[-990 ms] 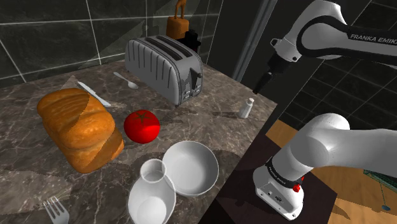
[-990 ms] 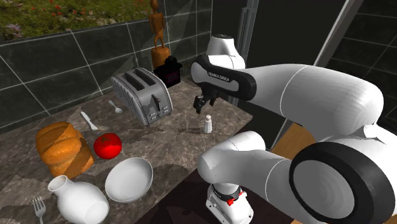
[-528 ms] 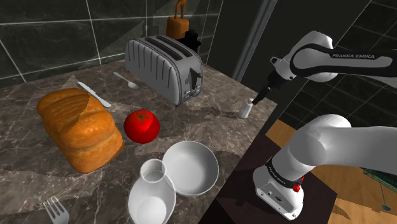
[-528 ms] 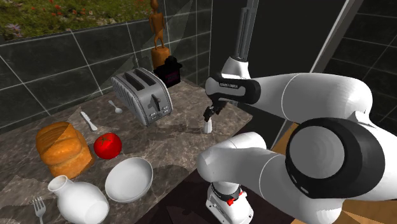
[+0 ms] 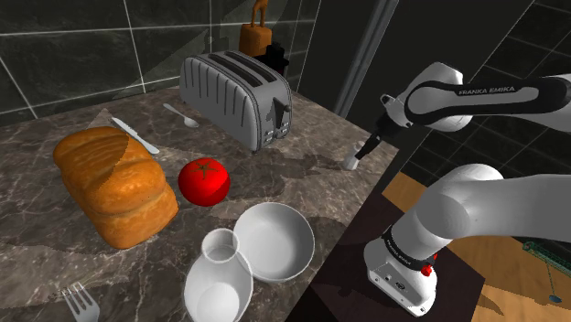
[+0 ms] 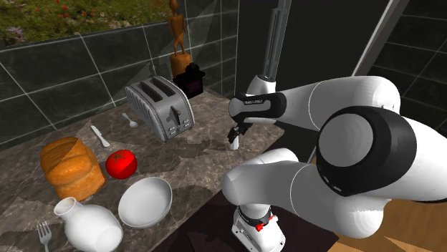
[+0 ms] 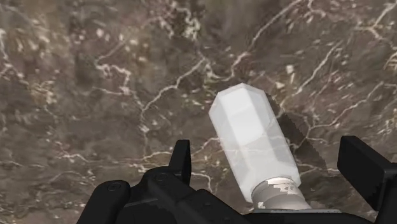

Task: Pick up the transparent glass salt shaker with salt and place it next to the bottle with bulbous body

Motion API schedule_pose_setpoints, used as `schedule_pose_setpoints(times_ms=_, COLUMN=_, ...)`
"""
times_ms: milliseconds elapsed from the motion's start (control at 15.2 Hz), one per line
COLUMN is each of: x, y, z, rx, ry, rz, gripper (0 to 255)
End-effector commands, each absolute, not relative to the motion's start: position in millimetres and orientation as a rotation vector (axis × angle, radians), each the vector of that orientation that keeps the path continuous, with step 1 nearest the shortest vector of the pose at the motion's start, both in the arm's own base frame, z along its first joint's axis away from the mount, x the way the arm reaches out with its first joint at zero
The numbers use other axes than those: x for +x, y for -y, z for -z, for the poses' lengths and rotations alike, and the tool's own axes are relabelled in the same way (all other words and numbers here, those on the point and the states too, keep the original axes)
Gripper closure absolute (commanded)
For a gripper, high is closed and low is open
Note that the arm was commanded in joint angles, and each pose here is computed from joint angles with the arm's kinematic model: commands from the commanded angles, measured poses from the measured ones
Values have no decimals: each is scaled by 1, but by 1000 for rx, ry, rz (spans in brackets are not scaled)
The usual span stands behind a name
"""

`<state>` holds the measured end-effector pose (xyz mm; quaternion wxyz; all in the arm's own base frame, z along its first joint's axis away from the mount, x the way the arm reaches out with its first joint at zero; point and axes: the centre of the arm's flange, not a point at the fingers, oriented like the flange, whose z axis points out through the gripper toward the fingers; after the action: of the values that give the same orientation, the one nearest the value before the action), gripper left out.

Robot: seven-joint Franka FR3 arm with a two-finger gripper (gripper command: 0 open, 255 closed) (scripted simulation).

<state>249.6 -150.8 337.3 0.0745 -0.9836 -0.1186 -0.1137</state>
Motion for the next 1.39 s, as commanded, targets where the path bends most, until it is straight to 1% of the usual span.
schedule_pose_setpoints(times_ms=0, x=252, y=150, z=-334, rx=-2952, ry=356, rz=342, gripper=0)
schedule_pose_setpoints(times_ms=396, x=252, y=150, z=-334, rx=-2952, ry=356, rz=342, gripper=0)
schedule_pose_setpoints(times_ms=462, x=252, y=150, z=-334, rx=-2952, ry=356, rz=342, gripper=255)
schedule_pose_setpoints(times_ms=1056, x=252, y=150, z=-334, rx=-2952, ry=356, rz=342, gripper=255)
schedule_pose_setpoints(times_ms=1320, x=252, y=150, z=-355, rx=-2952, ry=356, rz=342, gripper=255)
